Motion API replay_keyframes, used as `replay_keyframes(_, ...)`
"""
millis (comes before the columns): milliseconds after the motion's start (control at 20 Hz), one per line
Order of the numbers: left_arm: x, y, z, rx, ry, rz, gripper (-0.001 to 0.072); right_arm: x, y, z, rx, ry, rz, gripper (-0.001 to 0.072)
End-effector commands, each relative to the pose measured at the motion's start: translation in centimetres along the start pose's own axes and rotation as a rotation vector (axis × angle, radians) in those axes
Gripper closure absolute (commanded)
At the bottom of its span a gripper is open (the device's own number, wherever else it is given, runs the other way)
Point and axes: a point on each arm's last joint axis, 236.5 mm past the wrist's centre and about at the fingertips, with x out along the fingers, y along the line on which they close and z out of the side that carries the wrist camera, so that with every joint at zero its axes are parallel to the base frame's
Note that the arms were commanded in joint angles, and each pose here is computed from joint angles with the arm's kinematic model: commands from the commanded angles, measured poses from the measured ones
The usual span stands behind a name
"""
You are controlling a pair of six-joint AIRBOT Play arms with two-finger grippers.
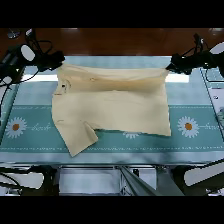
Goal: Fold the shirts.
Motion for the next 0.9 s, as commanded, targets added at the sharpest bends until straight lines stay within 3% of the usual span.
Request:
replay_keyframes(0, -1.0, 2.3, -3.8, 0.203, 0.205, 0.019, 0.0682, -1.0, -0.5, -3.5, -0.005, 0.165, 0.033, 0.0694)
replay_keyframes(100, -1.3, 3.9, -6.9, 0.268, 0.346, 0.036, 0.0682, -1.6, -1.5, -6.5, -0.021, 0.294, 0.009, 0.0694)
replay_keyframes(300, 0.2, 5.8, -12.3, 0.244, 0.533, 0.054, 0.0681, 0.5, -4.1, -10.4, -0.01, 0.406, -0.085, 0.0694)
replay_keyframes(350, 0.3, 6.2, -13.4, 0.237, 0.581, 0.06, 0.064, 1.2, -4.1, -10.9, -0.007, 0.416, -0.085, 0.0621)
replay_keyframes(400, -0.1, 6.6, -14.2, 0.216, 0.625, 0.068, 0.0344, 1.5, -3.9, -11.1, 0.014, 0.425, -0.084, 0.0267)
replay_keyframes(450, -0.8, 7.0, -14.9, 0.204, 0.668, 0.078, 0.0015, 1.2, -3.4, -11.2, 0.011, 0.432, -0.074, 0.0095)
replay_keyframes(600, -4.5, 10.8, -16.3, 0.258, 0.796, 0.167, 0.0002, -2.6, -4.1, -12.0, -0.005, 0.486, -0.102, 0.0095)
replay_keyframes(650, -5.5, 11.9, -16.2, 0.197, 0.764, 0.19, 0.0002, -4.8, -5.6, -12.4, -0.004, 0.493, -0.161, 0.0095)
replay_keyframes(850, -8.7, 14.0, -21.3, -0.008, 0.708, 0.047, 0.0004, -9.7, -10.6, -14.7, 0.15, 0.293, -0.23, 0.0095)
